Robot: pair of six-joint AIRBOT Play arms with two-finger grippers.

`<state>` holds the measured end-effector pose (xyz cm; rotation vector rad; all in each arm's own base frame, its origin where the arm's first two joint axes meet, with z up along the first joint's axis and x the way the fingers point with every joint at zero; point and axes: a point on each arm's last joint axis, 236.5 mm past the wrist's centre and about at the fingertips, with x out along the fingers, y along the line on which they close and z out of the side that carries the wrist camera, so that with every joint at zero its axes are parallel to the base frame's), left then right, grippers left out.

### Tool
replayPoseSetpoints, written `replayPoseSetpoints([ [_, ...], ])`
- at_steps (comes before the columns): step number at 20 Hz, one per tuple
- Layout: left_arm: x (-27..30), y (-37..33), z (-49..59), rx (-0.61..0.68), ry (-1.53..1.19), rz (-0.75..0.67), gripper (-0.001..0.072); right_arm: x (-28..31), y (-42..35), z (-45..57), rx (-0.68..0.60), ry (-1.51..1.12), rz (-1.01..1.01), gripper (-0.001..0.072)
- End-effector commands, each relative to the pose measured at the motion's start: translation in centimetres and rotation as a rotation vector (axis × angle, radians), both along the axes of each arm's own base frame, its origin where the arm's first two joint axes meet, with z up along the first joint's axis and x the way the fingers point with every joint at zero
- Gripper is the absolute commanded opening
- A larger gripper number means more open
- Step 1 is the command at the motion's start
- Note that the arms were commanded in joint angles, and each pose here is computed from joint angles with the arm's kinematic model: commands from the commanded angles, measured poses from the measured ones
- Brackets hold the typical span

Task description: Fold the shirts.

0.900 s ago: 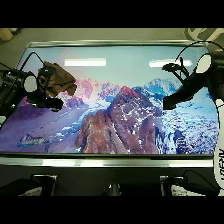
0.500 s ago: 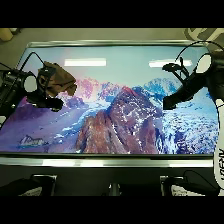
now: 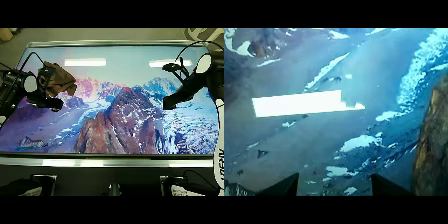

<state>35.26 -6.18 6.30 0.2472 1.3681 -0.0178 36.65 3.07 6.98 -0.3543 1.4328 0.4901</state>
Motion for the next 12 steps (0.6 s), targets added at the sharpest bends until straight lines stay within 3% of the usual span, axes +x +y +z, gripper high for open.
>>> replayPoseSetpoints([
  [1, 0.6, -0.3, 0.0, -0.013, -0.024, 0.004, 0.0566, 0.2, 0.0, 0.0, 0.0, -0.008, -0.001, 0.0674],
  [6, 4.6, -1.6, -0.8, -0.047, -0.143, -0.026, 0.0565, 3.6, 0.1, 0.5, 0.005, -0.153, -0.016, 0.0675],
  [10, 5.4, -2.7, -3.5, -0.101, -0.122, 0.141, 0.0564, 6.7, 0.1, 1.5, 0.009, -0.291, -0.031, 0.0673],
  [12, 9.0, -4.0, -3.6, -0.142, -0.241, 0.099, 0.0568, 9.1, 0.1, 2.5, 0.013, -0.399, -0.043, 0.0673],
])
